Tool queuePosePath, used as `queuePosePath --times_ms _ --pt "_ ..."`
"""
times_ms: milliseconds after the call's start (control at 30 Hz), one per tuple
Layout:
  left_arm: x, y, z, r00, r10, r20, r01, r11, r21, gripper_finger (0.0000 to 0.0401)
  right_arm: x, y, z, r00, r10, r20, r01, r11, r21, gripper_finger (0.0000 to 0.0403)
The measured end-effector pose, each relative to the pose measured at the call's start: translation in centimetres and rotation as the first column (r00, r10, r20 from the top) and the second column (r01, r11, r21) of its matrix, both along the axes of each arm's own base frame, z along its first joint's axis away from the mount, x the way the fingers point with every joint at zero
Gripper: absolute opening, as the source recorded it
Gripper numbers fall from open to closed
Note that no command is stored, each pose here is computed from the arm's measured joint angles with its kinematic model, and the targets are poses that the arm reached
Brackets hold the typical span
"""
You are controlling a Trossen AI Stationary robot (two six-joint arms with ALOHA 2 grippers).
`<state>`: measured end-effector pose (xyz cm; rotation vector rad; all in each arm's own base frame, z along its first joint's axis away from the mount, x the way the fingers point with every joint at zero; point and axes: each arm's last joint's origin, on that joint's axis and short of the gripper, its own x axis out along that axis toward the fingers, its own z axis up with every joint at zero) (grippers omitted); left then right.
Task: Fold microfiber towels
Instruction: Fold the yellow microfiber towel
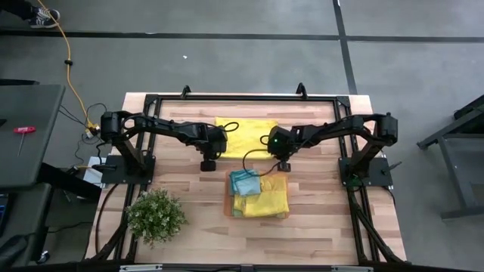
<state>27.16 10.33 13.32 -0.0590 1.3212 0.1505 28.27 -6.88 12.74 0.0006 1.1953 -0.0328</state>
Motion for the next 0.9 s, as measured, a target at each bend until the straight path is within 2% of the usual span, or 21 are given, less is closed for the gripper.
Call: queuePosePath --times_ms 67,200,367,467,600,900 --pt "-0.1 0.1 0.0 0.999 0.037 0.002 -0.037 0.999 -0.01 0.0002 -0.2 -0.3 0.5 0.999 -0.046 0.001 0.046 0.998 0.033 0.0009" --pt "-0.4 0.2 0.4 0.996 0.088 0.008 -0.087 0.995 -0.044 0.0001 -0.9 -1.0 2.2 0.988 -0.153 0.034 0.149 0.985 0.085 0.0007" --pt "-1.0 0.7 1.7 0.986 0.156 0.062 -0.145 0.978 -0.152 0.0001 -2.2 -2.0 4.1 0.962 -0.268 0.052 0.251 0.943 0.218 0.0003" --pt "-1.4 1.0 2.5 0.975 0.202 0.093 -0.178 0.96 -0.216 0.0 -2.9 -2.5 4.7 0.943 -0.33 0.033 0.303 0.898 0.318 0.0002" --pt "-1.8 1.3 3.3 0.953 0.278 0.117 -0.241 0.936 -0.257 0.0 -3.2 -2.8 4.9 0.908 -0.419 -0.008 0.383 0.822 0.421 0.0001" --pt "-2.4 3.8 3.9 0.873 0.457 0.171 -0.4 0.87 -0.288 0.0 -3.4 -4.3 5.1 0.803 -0.595 -0.026 0.537 0.705 0.463 0.0001"
